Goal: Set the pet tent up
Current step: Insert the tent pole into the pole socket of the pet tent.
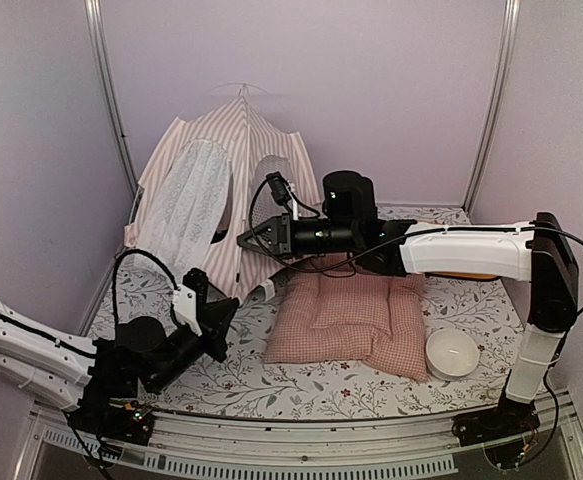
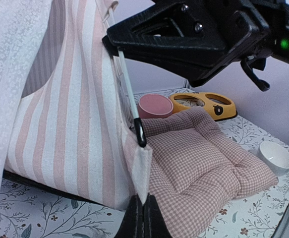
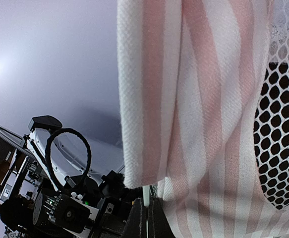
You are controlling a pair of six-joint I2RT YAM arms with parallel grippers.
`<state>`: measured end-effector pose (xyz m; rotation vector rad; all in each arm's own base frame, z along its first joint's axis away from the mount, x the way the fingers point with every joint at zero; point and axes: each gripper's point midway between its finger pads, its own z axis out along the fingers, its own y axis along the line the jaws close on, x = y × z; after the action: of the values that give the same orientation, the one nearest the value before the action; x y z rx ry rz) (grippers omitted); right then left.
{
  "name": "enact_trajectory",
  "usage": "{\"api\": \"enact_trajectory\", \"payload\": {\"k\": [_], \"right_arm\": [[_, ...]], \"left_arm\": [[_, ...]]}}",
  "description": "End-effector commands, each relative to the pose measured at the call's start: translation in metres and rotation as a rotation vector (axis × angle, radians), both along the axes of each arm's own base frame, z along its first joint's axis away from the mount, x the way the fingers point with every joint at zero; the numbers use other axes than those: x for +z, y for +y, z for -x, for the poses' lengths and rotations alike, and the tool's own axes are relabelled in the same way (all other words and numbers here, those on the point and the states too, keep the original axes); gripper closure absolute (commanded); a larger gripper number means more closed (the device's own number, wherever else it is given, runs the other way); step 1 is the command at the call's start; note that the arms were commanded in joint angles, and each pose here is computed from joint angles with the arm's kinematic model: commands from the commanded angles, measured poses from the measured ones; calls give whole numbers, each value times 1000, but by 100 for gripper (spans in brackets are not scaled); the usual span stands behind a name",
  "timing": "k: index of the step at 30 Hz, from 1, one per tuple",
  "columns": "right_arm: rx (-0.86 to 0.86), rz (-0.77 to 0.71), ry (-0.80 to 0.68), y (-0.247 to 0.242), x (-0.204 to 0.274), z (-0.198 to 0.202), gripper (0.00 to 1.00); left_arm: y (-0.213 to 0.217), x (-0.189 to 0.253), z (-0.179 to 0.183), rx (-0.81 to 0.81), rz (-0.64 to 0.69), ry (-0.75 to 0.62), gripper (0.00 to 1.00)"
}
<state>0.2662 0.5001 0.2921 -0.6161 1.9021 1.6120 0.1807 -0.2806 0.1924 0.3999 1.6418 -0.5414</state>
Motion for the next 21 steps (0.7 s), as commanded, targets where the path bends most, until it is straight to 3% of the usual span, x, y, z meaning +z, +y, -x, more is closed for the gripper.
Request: {"api": "enact_trajectory", "payload": {"k": [1,21], "right_arm": [[-342,-300,-227,-53,116,-86,100],[-274,-283,-209,-24,103,-66,100]], "left_arm": [[-9,-69,40,-203,-265,75,100],[-10,-58,39,-200,-241,59,100]]}}
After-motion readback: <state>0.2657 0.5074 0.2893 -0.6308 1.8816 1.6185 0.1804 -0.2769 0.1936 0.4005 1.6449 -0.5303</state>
